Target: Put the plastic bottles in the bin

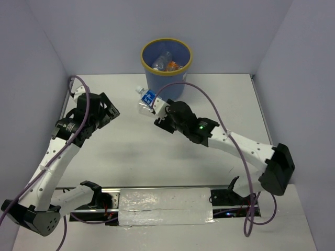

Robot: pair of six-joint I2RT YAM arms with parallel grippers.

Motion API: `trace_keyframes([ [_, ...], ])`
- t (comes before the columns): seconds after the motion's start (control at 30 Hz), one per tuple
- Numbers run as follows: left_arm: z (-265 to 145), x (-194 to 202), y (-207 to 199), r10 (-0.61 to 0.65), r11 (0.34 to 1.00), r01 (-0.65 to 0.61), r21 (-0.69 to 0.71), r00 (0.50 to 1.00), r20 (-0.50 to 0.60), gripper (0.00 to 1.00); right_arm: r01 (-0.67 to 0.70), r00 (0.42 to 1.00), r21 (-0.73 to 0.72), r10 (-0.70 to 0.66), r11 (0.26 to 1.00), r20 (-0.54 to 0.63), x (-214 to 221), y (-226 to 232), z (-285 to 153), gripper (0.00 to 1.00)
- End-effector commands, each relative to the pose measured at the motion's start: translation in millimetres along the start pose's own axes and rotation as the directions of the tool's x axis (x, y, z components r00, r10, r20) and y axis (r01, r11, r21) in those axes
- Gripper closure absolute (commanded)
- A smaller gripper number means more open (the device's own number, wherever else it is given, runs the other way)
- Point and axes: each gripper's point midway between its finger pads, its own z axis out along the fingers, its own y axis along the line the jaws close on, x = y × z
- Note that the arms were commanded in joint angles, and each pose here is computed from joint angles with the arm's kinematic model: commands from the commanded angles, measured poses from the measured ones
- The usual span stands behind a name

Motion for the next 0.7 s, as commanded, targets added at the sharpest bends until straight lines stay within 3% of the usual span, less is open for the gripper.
trace_keyframes([
  [0.0,-12,-34,-1,-0.010,1.000,0.009,0.010,0.994,0.108,0.01,-0.051,0.994,0.069,0.044,0.996,0.102,-33,-29,-37,0.45],
  [0.17,-8,-39,-6,-0.024,0.999,0.020,0.037,0.995,0.100,0.01,-0.107,0.971,0.131,0.076,0.986,0.227,-75,-64,-74,0.45],
  [0.4,-6,-29,-2,-0.040,0.998,0.037,0.042,0.997,0.073,0.01,-0.248,0.922,0.236,0.153,0.940,0.357,-131,-135,-90,0.45],
  [0.67,-9,-25,1,-0.043,0.998,0.041,0.040,0.997,0.060,0.01,-0.333,0.914,0.296,0.229,0.895,0.336,-142,-208,-36,0.44],
])
